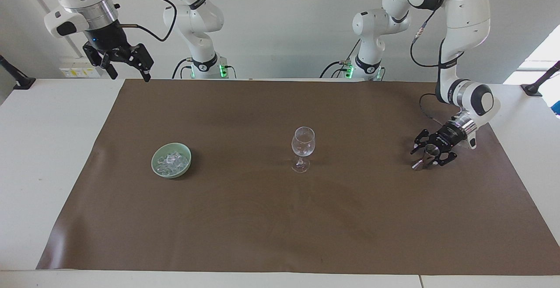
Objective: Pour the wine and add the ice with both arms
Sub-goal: 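Reach the left gripper to the silver jigger and grasp it, then lift the jigger with the left gripper and carry it toward the glass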
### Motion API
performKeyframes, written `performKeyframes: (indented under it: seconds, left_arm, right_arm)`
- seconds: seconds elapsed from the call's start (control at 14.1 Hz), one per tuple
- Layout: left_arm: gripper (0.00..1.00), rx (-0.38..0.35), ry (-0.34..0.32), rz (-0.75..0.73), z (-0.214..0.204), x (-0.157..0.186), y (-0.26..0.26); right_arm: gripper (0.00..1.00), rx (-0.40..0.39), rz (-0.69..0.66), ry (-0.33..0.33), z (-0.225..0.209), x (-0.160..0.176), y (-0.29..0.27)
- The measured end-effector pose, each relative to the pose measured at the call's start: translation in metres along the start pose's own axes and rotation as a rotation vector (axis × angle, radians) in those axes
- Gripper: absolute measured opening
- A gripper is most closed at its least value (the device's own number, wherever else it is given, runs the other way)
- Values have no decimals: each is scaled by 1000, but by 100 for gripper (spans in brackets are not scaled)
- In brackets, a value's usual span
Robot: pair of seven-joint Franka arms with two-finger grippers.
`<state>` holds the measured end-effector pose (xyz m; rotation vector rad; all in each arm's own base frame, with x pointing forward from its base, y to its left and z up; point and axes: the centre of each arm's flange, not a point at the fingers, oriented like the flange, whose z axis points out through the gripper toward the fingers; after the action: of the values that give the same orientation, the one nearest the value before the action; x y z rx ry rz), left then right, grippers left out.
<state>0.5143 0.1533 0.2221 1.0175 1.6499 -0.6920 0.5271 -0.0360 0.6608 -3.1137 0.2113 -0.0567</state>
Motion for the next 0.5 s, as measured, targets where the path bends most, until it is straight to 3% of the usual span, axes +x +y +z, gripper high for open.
performKeyframes:
  seconds: [0.14,0.28,0.5]
  left_arm:
    - [54,-5,2,0,-2,0,1]
    - [30,-11,4,0,-4,0,1]
    - [23,-16,4,2,-5,-1,2]
  right_arm:
    - [100,0,0,0,0,0,0]
    - [100,0,0,0,0,0,0]
    - [100,0,0,0,0,0,0]
